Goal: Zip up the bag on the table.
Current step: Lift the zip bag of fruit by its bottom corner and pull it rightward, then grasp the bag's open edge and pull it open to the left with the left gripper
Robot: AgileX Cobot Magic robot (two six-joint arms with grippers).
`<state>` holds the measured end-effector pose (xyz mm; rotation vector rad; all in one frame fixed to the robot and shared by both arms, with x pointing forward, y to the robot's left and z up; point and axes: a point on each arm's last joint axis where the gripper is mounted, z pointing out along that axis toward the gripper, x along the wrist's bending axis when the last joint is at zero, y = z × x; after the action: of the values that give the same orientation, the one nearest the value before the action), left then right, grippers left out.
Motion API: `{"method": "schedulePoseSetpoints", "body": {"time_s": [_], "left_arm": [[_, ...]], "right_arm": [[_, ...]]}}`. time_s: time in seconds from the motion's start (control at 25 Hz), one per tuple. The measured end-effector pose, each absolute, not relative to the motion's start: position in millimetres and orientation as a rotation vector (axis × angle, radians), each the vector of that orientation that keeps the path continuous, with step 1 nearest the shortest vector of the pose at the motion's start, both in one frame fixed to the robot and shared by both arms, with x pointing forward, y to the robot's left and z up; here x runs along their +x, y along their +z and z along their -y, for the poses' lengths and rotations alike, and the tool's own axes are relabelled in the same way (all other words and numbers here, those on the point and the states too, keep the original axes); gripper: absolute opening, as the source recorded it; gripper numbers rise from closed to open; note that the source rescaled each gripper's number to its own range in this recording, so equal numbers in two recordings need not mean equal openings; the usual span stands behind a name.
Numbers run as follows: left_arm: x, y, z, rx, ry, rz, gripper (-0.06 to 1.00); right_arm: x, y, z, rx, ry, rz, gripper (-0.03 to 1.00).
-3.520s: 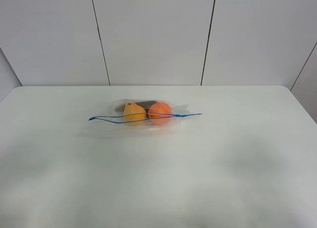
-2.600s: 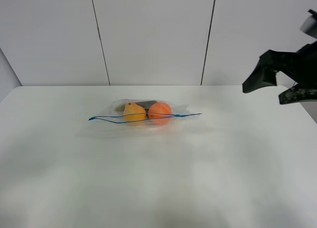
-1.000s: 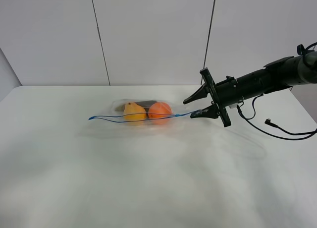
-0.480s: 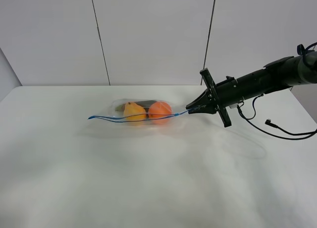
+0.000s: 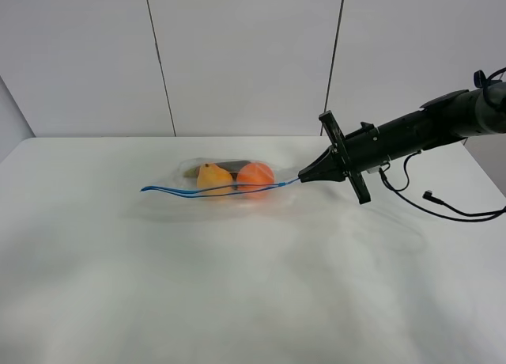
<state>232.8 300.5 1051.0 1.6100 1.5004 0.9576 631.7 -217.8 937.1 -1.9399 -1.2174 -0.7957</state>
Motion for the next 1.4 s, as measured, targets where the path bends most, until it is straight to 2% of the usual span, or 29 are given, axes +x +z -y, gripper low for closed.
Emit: {"method": "schedulePoseSetpoints", "body": {"time_s": [0.44,1.4], "left_arm": [[232.8,1051.0,-300.5,1.610,0.958,-1.500,0.97],[233.3,1054.6,-300.5,1.602,0.965,-1.493,0.97]], "right_arm": [[624.3,941.6,210.5,-1.783,-0.811,1.333,0.00],[624.3,941.9,206.2,-1.760,-0.837,1.370,0.00]]}}
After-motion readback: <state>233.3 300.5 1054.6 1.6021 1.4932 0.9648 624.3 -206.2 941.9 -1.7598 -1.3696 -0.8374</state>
